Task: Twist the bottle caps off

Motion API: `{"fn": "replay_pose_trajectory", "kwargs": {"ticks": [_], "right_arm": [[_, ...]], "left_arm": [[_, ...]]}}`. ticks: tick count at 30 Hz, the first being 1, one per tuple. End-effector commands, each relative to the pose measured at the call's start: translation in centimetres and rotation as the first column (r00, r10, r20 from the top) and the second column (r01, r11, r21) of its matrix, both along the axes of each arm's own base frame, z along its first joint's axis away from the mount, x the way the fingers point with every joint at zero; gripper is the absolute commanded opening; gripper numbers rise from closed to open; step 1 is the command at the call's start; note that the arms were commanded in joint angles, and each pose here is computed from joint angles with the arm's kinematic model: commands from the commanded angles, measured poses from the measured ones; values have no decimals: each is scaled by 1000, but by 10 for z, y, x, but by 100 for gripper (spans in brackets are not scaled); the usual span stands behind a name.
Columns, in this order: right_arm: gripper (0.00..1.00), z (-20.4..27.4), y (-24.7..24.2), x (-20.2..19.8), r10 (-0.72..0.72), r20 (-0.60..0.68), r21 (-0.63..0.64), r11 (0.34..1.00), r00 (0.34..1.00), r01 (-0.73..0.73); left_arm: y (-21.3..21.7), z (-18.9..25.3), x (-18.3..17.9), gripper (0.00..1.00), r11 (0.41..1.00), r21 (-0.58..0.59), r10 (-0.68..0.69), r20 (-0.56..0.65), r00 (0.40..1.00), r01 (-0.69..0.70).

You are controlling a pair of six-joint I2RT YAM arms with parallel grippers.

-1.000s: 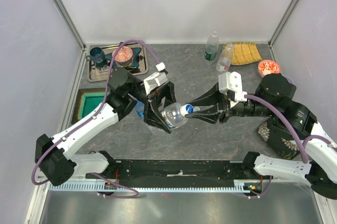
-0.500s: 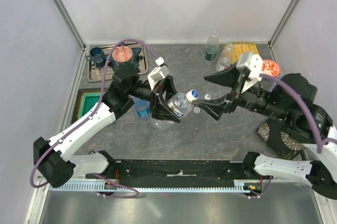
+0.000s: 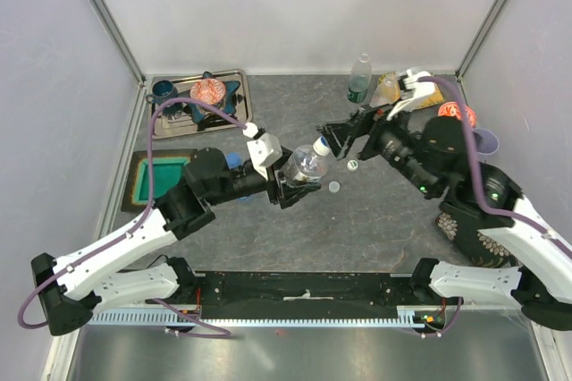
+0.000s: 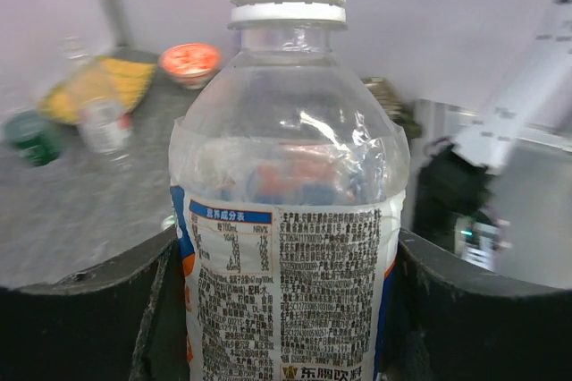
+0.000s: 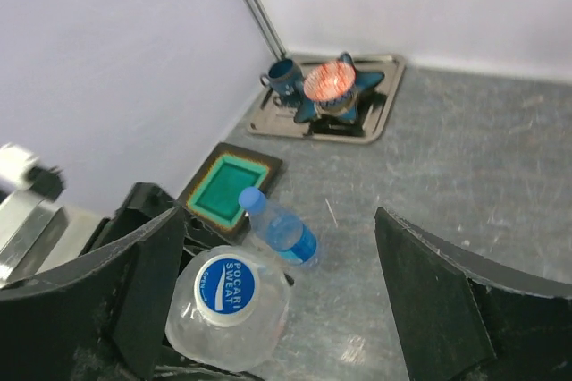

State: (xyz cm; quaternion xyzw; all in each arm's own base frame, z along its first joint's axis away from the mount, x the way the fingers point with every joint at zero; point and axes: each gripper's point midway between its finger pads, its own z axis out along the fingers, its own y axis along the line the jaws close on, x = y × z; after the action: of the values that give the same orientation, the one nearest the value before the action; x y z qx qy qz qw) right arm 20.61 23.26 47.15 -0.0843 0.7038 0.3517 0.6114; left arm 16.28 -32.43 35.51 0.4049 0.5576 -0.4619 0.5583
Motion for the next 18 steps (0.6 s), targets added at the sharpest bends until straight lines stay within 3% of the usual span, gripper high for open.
{"fn": "replay_pose_trajectory", "kwargs": {"ticks": [1,7,18], "right_arm": [[93,0,9,15,-67,-79,156,985,995,79],[91,-9,35,23,-31,-115,173,984,993,51],[79,-36,53,37,-49,-150,105,992,987,65]], "left_arm": [[29,-1,60,46,905,-2,421,156,893,-426],[35,-10,68,47,841,24,526,202,826,-541],[37,-7,65,47,832,7,539,223,812,-555]]}}
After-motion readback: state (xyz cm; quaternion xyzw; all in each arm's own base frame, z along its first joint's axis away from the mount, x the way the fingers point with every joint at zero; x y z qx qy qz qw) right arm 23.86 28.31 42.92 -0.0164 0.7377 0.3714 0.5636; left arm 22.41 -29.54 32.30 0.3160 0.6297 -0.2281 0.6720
